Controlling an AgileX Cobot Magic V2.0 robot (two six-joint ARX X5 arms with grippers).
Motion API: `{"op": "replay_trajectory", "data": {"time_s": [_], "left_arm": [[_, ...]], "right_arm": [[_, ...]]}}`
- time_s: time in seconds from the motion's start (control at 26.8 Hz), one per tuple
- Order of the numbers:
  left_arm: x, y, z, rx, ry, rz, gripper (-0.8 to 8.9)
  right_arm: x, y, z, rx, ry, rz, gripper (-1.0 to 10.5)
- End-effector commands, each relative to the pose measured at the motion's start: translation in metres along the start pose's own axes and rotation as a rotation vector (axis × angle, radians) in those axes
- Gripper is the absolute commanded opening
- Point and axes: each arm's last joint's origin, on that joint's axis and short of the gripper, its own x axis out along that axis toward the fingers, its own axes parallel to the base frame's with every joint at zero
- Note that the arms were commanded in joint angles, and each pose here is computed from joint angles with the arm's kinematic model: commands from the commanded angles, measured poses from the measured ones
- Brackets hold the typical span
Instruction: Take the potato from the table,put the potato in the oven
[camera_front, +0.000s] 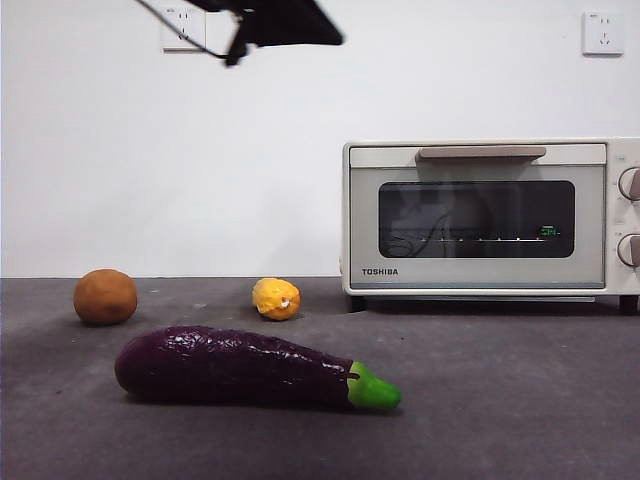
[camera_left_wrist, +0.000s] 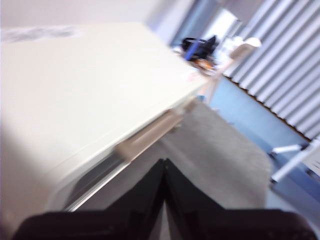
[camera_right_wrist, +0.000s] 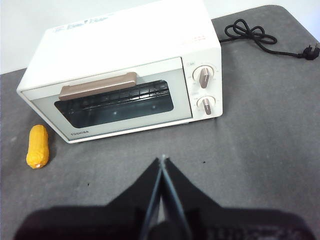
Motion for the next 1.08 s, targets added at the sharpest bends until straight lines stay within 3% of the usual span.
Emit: {"op": "replay_trajectory", "data": {"time_s": [0.04, 0.37, 0.56, 0.75, 0.93, 1.08], "left_arm": [[0.021, -0.001, 0.009, 0.043, 0.014, -0.055, -0.06], [0.077, 0.003, 0.02, 0.052, 0.036, -0.094, -0.06], [0.107, 0.006, 0.005, 0.071, 0.058, -0.024, -0.06], [0.128, -0.005, -0.01, 0.232, 0.087, 0.073, -0.06], [0.143, -0.022, -0.023, 0.47, 0.134, 0.233, -0.06], [0.153, -0.024, -0.034, 0.517, 0.173, 0.243, -0.06]], "right_arm": [[-0.002, 0.001, 0.004, -0.012, -0.014, 0.006, 0.0], [-0.001, 0.002, 0.007, -0.012, -0.016, 0.006, 0.0], [0.004, 0.002, 0.008, -0.014, -0.001, 0.003, 0.0], [0.009, 0.002, 0.009, -0.018, 0.02, -0.001, 0.0], [0.015, 0.002, 0.01, -0.04, 0.039, -0.004, 0.0], [0.017, 0.002, 0.01, -0.055, 0.05, -0.006, 0.0]]}}
